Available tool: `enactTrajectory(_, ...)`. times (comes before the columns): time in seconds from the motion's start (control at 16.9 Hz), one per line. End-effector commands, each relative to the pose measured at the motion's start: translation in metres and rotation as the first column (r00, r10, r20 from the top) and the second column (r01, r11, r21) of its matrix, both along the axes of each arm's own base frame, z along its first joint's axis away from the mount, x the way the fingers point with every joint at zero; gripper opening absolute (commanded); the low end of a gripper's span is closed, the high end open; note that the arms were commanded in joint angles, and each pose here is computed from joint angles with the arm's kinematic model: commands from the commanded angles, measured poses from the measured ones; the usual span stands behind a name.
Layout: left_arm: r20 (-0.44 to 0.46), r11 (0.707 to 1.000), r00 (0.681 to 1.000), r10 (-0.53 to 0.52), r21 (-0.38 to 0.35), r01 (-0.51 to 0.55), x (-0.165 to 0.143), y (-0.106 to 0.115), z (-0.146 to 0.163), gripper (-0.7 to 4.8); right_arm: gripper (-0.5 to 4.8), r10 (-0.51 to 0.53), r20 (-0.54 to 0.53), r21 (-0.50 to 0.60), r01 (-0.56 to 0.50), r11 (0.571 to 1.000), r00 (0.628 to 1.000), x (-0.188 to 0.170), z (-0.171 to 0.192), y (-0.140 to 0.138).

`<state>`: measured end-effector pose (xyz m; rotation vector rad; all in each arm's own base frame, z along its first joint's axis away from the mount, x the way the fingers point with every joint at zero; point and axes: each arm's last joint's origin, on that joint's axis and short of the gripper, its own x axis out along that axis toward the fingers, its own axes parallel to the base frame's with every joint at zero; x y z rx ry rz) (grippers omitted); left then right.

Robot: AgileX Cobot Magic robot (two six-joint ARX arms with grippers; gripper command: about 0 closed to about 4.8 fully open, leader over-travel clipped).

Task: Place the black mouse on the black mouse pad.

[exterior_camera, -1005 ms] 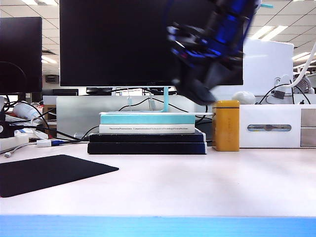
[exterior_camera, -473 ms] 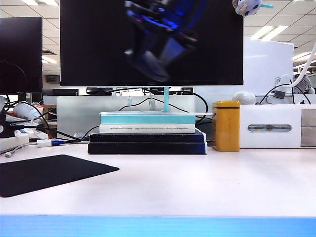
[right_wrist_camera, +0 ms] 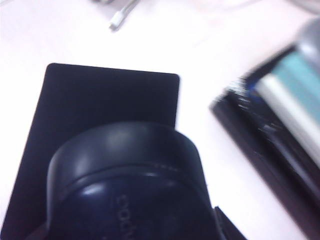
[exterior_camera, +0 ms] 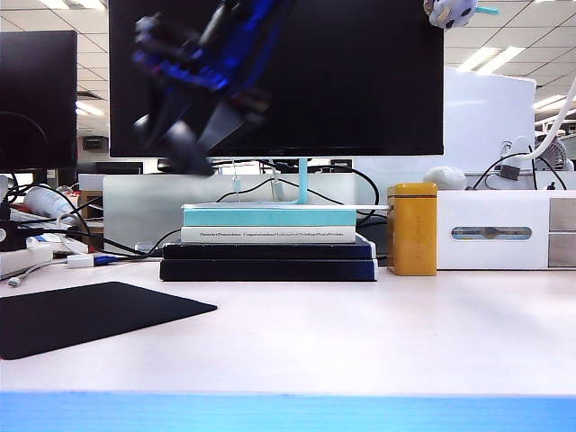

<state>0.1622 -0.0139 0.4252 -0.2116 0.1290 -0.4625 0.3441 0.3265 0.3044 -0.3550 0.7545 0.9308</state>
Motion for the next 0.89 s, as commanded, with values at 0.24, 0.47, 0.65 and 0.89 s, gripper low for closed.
enactTrajectory(0.24,0.032,1.000,0.999,-0.001,0.004,0.001,-0.001,0.000,0.004,-0.03,3.45,0.081,-0.033,-0.037,-0.083,0.996,0.996,-0.004,-0.048,0.052)
enactTrajectory(0.47,0.031,1.000,1.000,-0.002,0.004,0.001,-0.001,0.000,0.004,-0.03,3.45,0.089,-0.011,-0.040,-0.089,0.995,0.996,-0.006,-0.070,0.075)
enactTrajectory(0.65,0.031,1.000,1.000,-0.001,0.004,0.001,-0.001,0.000,0.004,-0.03,3.45,0.098,0.010,-0.057,-0.097,0.994,0.995,-0.008,-0.072,0.079)
enactTrajectory(0.89,0.031,1.000,1.000,-0.001,0.004,0.001,-0.001,0.000,0.004,-0.03,3.45,0.105,-0.002,-0.108,-0.105,0.989,0.994,-0.011,-0.080,0.079)
